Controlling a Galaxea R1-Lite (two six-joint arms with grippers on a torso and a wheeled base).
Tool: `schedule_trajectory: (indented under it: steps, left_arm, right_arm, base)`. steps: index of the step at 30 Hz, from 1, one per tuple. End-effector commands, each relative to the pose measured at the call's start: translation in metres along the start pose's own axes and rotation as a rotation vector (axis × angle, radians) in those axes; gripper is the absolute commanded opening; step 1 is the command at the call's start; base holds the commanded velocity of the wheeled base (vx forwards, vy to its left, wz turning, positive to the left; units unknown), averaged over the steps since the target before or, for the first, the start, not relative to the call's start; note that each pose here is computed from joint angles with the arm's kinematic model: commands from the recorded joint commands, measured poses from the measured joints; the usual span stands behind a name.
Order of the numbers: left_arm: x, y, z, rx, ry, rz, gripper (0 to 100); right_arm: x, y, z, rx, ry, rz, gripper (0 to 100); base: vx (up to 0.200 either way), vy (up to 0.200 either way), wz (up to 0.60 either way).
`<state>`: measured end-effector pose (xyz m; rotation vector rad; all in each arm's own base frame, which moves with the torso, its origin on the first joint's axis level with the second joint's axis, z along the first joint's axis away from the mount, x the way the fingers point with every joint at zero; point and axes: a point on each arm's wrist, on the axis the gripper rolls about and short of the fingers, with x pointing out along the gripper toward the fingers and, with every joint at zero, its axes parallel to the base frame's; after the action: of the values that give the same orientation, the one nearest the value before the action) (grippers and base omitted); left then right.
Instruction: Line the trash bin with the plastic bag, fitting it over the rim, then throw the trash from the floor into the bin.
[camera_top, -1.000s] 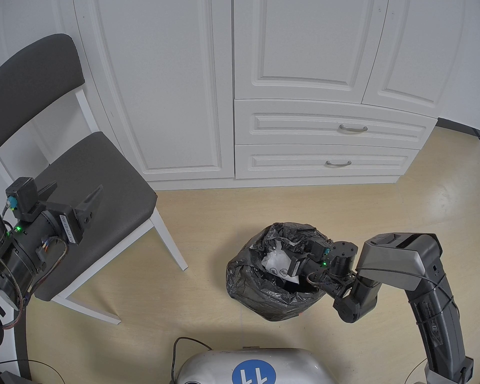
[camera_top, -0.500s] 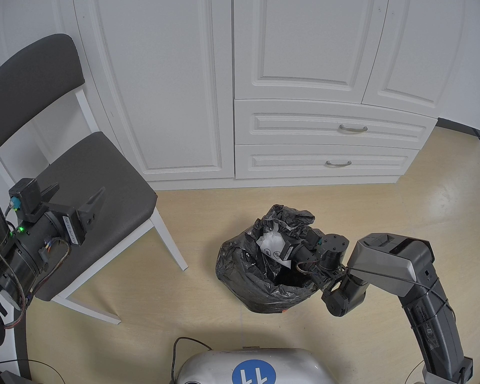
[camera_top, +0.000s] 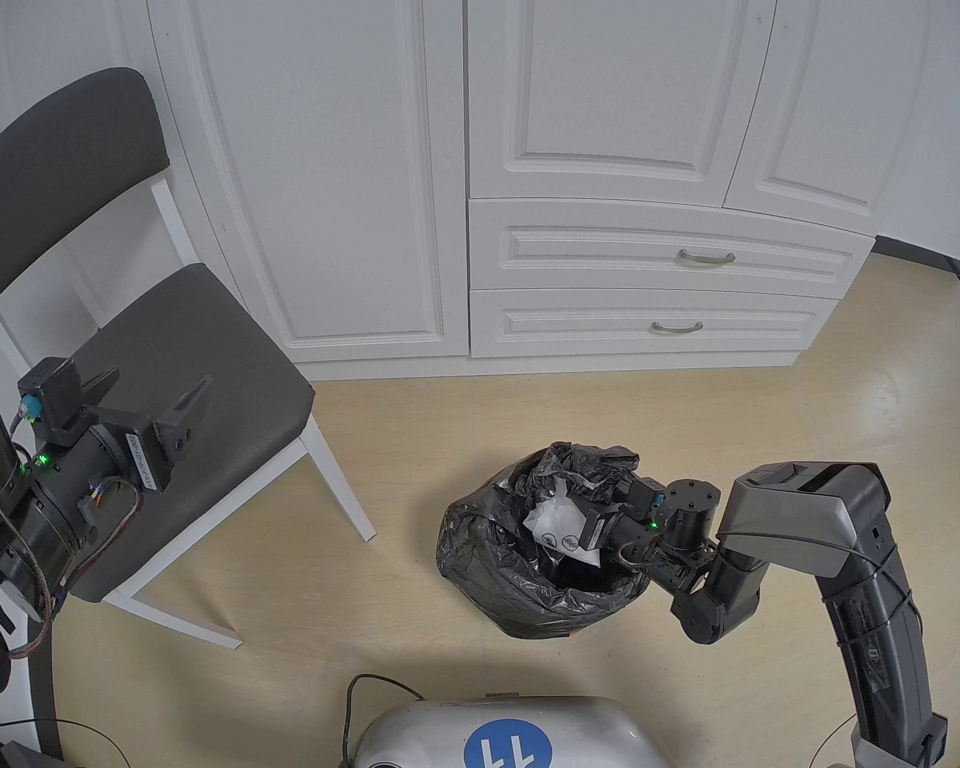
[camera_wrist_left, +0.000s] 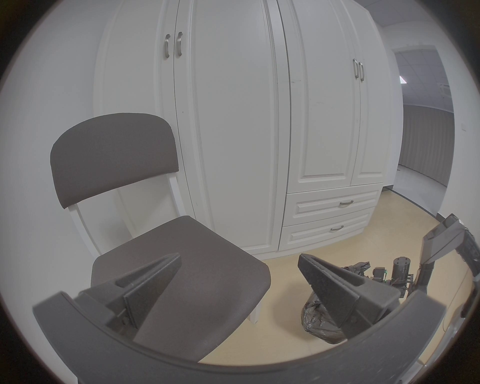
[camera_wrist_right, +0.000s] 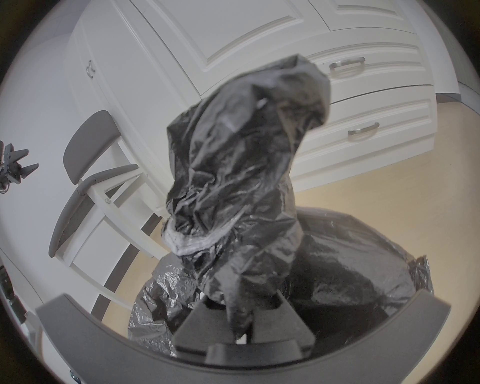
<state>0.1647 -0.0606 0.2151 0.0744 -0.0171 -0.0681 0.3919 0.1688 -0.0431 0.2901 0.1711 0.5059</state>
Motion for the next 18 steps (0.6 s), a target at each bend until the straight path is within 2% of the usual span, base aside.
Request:
schedule_trajectory:
  steps: [1,7,11,13,18]
  left_arm:
    - [0.000,0.000,0.000,0.000,0.000,0.000,100]
    - [0.000,0.000,0.000,0.000,0.000,-0.002,100]
    - [-0.001,0.000,0.001,-0.002,-0.005,-0.001,100]
    - [-0.001,0.000,0.001,-0.002,-0.005,-0.001,100]
    - [-0.001,0.000,0.001,-0.002,-0.006,-0.001,100]
  right_arm:
    - [-0.002,-0.004,-0.001,0.000,-0.005,-0.005,0]
    - [-0.009,-0.020,-0.006,-0.004,0.034,-0.002,0]
    - [-0.019,-0.033,-0.001,-0.076,0.052,-0.009,0]
    - [-0.024,-0.035,0.001,-0.100,0.064,-0.004,0]
    - [-0.022,-0.032,0.003,-0.096,0.060,0.009,0]
  base:
    - [0.000,0.000,0.00]
    - [0.000,0.000,0.00]
    - [0.000,0.000,0.00]
    - [0.000,0.000,0.00]
    - [0.000,0.000,0.00]
